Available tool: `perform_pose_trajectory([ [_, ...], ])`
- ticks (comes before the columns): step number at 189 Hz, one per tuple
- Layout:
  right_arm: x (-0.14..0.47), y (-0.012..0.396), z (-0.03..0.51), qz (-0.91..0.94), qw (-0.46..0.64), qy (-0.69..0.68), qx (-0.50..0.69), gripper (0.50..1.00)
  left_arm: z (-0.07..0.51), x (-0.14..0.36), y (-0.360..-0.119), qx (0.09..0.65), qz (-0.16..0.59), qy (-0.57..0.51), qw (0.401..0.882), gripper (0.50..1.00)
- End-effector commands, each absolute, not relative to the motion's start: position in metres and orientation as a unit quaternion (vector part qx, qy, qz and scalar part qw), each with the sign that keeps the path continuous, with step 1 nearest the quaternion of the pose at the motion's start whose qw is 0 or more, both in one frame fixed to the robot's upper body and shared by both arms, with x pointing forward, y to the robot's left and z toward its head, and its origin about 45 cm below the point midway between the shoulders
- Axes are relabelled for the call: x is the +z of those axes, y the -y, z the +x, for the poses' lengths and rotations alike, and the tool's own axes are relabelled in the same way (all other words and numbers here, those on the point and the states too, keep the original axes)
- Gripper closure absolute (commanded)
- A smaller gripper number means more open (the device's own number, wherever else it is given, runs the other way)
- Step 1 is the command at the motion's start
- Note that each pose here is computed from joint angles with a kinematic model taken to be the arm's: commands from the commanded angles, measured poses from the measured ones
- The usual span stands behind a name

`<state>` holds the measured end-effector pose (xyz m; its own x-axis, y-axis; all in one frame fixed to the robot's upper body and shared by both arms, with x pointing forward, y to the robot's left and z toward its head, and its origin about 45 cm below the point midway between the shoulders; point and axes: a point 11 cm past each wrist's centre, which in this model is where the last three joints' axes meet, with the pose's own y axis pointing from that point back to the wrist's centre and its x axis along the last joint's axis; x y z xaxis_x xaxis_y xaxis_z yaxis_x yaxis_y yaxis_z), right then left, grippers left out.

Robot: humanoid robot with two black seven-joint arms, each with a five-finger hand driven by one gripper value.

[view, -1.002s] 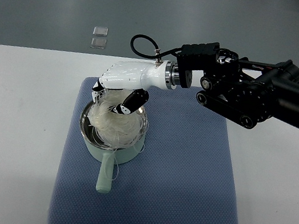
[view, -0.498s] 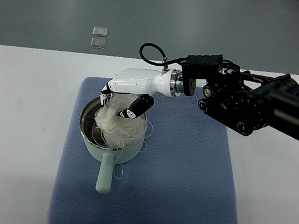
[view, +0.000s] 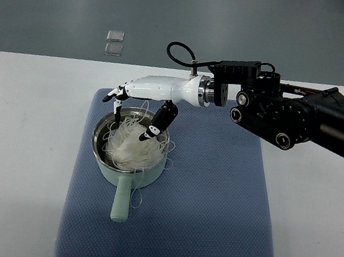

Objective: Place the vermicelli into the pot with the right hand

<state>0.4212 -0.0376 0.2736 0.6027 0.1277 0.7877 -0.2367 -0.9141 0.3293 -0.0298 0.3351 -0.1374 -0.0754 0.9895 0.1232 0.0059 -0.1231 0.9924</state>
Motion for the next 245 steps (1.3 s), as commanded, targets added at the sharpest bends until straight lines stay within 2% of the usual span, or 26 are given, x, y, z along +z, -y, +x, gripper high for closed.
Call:
perform_pose_trajectory([
  [1, 0.289, 0.044, 0.427, 0.892, 0.202, 0.040, 0.402, 0.591, -0.030, -0.137, -0.335, 0.548, 0.511, -0.487, 0.449, 0.500],
  [44, 0.306, 0.075, 0.443, 0.933, 0.212, 0.088, 0.276, 0.591, -0.030, -0.137, -0.335, 0.548, 0.511, -0.487, 0.448, 0.500],
  [72, 0.310, 0.103, 0.455, 0.950, 0.176, 0.158, 0.205, 0.591, -0.030, -0.137, -0.335, 0.548, 0.511, -0.487, 0.449, 0.500],
  [114, 0.279, 0.181, 0.466, 0.948, 0.105, 0.296, 0.061, 0.589, -0.030, -0.137, -0.335, 0.548, 0.511, -0.487, 0.448, 0.500],
  [161, 0.239, 0.235, 0.466, 0.906, 0.032, 0.412, -0.095, 0.587, -0.030, -0.137, -0.335, 0.548, 0.511, -0.487, 0.448, 0.500],
  [206, 0.195, 0.262, 0.450, 0.857, -0.014, 0.472, -0.206, 0.587, -0.030, -0.137, -0.335, 0.548, 0.511, -0.487, 0.449, 0.500],
  [245, 0.183, 0.285, 0.443, 0.808, -0.110, 0.518, -0.259, 0.576, -0.030, -0.137, -0.335, 0.548, 0.511, -0.487, 0.448, 0.500],
])
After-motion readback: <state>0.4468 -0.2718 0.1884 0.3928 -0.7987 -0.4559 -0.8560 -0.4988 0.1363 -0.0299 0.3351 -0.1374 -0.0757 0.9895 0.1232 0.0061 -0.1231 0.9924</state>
